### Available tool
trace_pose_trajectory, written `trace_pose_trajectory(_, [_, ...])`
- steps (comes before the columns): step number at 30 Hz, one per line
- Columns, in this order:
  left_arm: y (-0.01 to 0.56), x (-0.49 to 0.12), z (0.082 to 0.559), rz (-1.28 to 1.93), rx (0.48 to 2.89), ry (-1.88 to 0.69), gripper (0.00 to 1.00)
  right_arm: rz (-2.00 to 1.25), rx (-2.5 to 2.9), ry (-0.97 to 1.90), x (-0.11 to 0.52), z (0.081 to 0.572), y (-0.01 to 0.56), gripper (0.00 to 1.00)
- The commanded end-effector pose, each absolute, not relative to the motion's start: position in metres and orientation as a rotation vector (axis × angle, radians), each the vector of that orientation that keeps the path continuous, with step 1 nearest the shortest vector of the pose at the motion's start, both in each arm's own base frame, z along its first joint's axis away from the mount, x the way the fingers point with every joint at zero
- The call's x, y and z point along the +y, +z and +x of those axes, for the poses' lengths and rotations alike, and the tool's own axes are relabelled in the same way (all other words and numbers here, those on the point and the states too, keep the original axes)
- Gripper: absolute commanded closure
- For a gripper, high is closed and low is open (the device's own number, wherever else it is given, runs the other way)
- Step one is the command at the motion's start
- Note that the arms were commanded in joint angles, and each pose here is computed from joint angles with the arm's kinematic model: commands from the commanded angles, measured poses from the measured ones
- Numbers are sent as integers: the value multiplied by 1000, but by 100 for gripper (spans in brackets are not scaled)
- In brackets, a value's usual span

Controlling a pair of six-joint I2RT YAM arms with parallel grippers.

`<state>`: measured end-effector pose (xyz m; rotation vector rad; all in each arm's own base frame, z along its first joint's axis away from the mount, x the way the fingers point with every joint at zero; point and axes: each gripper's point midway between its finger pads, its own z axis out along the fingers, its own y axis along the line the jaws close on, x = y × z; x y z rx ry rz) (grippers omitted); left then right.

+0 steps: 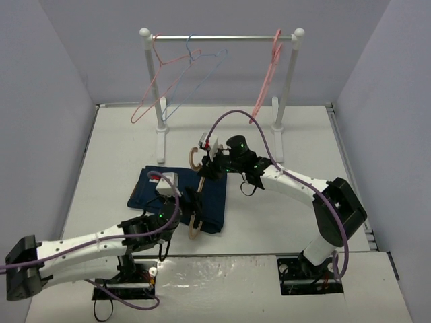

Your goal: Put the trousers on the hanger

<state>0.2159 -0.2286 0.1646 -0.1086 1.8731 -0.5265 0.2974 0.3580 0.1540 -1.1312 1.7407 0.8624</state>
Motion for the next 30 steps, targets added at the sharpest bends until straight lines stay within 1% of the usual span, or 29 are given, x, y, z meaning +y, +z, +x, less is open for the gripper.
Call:
trace_pose_trajectory(1, [193,-202,211,-135,1913,-593,25,-1140,1598,889,362,299,185,100])
trace_pose_trajectory(5, [190,-186,207,-108,1991,-686,24,-1157,1596,910,361,294,182,100])
trace_pose_trajectory(6, [189,-177,215,-146,2005,-675,24,-1160,1592,909,361,294,183,100])
trace_pose_trajectory(10, [172,-194,221,-107,2141,-809,23,-1162,1575,914,361,292,189,100])
trace_pose_trajectory(12, [162,-199,230,-103,2192,-816,23,-1164,1572,917,361,292,191,100])
trace_pose_trajectory(14, [169,-211,238,-70,2192,-864,23,-1169,1566,915,361,292,194,100])
trace_pose_trajectory(19, [154,-218,263,-52,2275,-863,23,-1162,1556,915,360,291,201,100])
trace_pose_trajectory(22, [150,-219,275,-29,2282,-844,23,-1154,1559,916,359,291,202,100])
trace_pose_trajectory(30, [124,-229,283,6,2355,-890,23,-1140,1544,924,359,290,209,100])
